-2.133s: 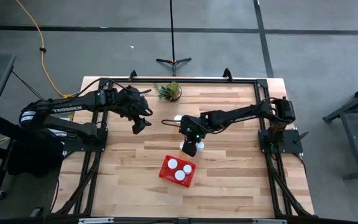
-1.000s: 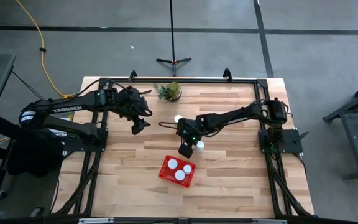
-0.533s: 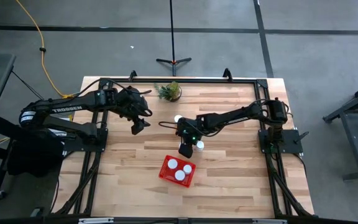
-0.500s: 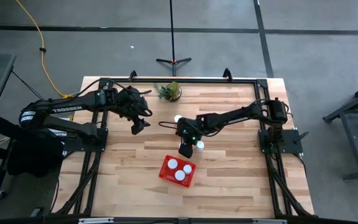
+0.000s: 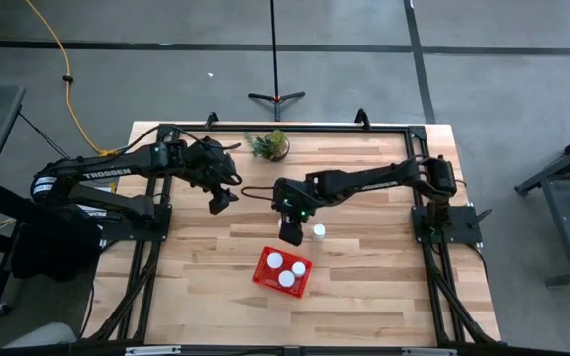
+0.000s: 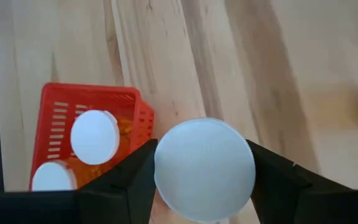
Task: Pick and place pill bottles into a basket
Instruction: Put the bottom orange pill bottle into the basket, then adjust the top orange pill bottle in the basket
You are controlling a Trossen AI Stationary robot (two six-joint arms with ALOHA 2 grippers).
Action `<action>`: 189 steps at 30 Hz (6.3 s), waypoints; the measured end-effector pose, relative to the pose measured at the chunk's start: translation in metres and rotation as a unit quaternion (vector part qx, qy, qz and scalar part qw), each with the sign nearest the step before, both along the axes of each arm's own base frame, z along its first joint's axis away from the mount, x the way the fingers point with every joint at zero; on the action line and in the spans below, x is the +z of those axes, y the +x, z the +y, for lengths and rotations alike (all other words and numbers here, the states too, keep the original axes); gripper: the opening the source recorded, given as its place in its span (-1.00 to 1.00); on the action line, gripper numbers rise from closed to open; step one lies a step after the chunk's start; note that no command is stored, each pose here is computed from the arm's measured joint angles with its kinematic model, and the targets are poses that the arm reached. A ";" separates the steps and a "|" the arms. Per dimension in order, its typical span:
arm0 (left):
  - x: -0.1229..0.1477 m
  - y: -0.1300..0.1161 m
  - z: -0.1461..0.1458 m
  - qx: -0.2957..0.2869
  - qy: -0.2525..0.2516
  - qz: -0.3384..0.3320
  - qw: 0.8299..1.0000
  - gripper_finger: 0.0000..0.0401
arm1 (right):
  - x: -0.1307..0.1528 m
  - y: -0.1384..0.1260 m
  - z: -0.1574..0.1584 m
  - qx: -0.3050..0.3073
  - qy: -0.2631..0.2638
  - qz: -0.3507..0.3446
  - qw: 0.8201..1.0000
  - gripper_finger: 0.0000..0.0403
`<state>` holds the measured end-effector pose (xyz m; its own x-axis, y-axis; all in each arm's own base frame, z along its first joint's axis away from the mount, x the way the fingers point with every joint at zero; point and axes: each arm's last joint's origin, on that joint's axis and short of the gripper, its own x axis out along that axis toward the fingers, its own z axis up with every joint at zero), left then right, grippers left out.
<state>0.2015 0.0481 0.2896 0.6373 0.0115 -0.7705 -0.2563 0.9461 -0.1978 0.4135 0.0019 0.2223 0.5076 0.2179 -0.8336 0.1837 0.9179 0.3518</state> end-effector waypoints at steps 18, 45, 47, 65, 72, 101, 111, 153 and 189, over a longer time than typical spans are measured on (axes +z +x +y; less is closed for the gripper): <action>0.001 0.001 0.000 -0.043 0.030 -0.005 0.999 0.43 | 0.060 0.007 0.065 -0.028 -0.013 -0.038 0.999 0.00; 0.008 0.008 0.000 -0.013 -0.022 -0.061 0.998 0.43 | 0.025 0.017 0.144 -0.033 0.030 -0.050 0.998 0.01; 0.009 0.009 0.000 -0.012 -0.021 -0.069 0.997 0.43 | 0.023 0.020 0.147 -0.031 0.033 -0.055 0.997 0.01; 0.009 0.010 0.000 -0.006 -0.029 -0.073 0.997 0.43 | 0.012 0.021 0.140 -0.030 0.019 -0.034 0.999 0.02; 0.009 0.010 0.000 -0.009 -0.026 -0.072 0.997 0.43 | -0.002 0.025 0.142 -0.027 0.021 -0.015 0.999 0.02; 0.007 0.008 0.000 -0.015 -0.025 -0.059 0.998 0.43 | -0.030 0.020 0.161 -0.013 0.047 0.053 0.997 0.11; 0.007 0.008 0.000 -0.016 -0.024 -0.059 0.998 0.43 | -0.030 0.021 0.157 -0.005 0.066 0.062 0.996 0.28; 0.007 0.008 0.000 -0.018 -0.022 -0.059 0.998 0.43 | -0.008 0.041 0.117 -0.033 0.024 0.044 0.998 0.30; 0.005 0.006 -0.001 -0.017 -0.026 -0.047 0.998 0.43 | -0.031 0.039 0.118 -0.035 0.032 0.109 0.993 0.00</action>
<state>0.2075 0.0474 0.2951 0.7057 -0.0497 -0.7068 -0.2019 0.9421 -0.2678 0.4522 0.1198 0.1914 0.3317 0.2446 -0.9111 0.3242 0.8774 0.3536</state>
